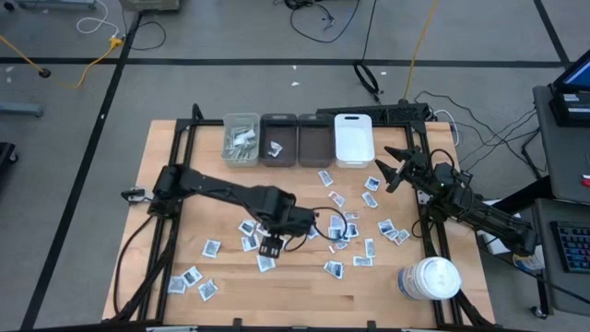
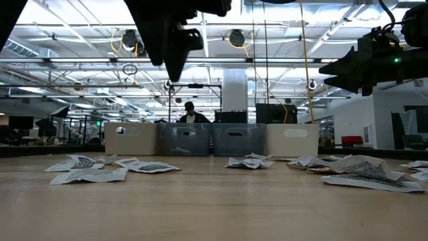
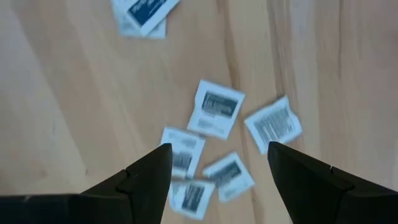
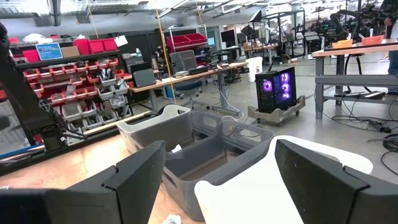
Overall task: Pick & Place First Aid Supplies
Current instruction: Put the towelette pack into the left black bin
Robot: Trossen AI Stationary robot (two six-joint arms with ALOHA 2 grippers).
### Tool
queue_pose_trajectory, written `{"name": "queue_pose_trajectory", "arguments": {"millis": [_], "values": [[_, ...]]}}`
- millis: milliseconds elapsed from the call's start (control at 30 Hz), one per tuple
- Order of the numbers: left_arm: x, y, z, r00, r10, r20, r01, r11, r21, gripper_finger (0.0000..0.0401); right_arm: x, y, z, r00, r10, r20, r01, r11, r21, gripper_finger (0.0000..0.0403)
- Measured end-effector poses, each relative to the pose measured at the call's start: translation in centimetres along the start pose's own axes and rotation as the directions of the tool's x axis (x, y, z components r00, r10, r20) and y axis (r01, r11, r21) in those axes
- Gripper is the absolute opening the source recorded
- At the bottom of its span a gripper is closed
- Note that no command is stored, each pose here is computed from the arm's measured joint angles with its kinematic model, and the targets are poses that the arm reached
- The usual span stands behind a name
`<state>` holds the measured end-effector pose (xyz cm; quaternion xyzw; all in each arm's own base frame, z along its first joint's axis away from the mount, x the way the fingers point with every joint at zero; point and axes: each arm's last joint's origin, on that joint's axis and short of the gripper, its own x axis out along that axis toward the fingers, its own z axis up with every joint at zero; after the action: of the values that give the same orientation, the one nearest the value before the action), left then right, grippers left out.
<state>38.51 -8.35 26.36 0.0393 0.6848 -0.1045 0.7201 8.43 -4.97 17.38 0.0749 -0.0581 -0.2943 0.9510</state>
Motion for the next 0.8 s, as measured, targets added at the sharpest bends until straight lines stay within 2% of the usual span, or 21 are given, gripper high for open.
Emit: {"name": "queue_pose_trajectory", "arguments": {"millis": [367, 800], "values": [[4.8, -1.0, -0.7, 1.000, -0.008, -0.030, 0.009, 0.999, 0.032, 0.0269, 0.0, 0.0, 0.0, 1.000, 0.000, 0.000, 0.000, 1.000, 0.000, 0.0297], [10.0, 0.0, -1.7, 1.000, -0.006, 0.014, 0.005, 0.997, 0.074, 0.0269, 0.0, 0.0, 0.0, 1.000, 0.001, 0.000, -0.001, 1.000, 0.000, 0.0297]]}}
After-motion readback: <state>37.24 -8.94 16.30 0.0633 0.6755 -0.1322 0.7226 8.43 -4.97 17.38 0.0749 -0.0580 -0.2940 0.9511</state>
